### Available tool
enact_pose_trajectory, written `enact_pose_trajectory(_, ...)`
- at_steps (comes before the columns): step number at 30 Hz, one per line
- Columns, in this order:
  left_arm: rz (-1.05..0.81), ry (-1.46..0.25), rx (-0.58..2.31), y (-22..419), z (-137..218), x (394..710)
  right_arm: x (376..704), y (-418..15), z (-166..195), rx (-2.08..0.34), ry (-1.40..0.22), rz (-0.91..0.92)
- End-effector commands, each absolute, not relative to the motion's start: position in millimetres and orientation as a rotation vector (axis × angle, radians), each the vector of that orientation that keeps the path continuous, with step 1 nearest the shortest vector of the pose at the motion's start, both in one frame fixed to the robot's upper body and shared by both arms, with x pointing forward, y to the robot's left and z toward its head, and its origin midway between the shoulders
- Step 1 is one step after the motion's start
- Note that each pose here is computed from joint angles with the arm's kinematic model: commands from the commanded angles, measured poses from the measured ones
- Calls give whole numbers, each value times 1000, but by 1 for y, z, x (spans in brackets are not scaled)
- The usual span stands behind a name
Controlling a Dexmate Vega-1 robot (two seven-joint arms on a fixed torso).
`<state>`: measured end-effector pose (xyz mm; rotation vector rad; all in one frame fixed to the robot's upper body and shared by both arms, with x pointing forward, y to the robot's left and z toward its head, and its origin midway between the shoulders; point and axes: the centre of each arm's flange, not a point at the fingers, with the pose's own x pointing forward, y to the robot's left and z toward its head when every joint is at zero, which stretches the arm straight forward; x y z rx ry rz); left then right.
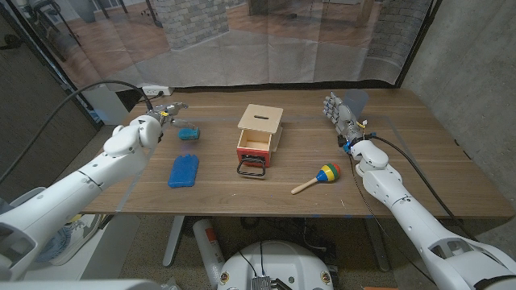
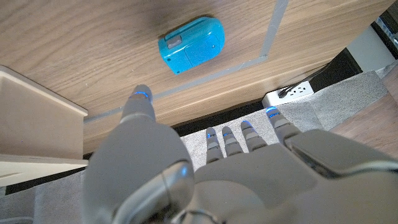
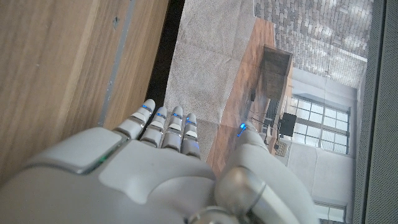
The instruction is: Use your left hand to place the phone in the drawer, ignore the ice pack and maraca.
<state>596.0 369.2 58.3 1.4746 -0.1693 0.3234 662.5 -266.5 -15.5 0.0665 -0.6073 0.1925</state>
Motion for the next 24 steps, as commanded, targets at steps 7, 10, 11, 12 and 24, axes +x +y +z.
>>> enact_pose_trajectory(7,290,-93,1546,364,50,607,659,-264,-13,60,-614,188)
enact_pose_trajectory(10,289,-73,1556,365,52,607,659,-264,-12,60,-615,188)
enact_pose_trajectory(11,291,-65,1557,366,52,607,659,-264,-12,60,-615,189)
enact_pose_trajectory(12,289,-60,1560,366,53,607,659,-264,-11,59,-615,189)
enact_pose_trajectory(24,283,3,1621,364,50,610,659,-263,-13,63,-610,190)
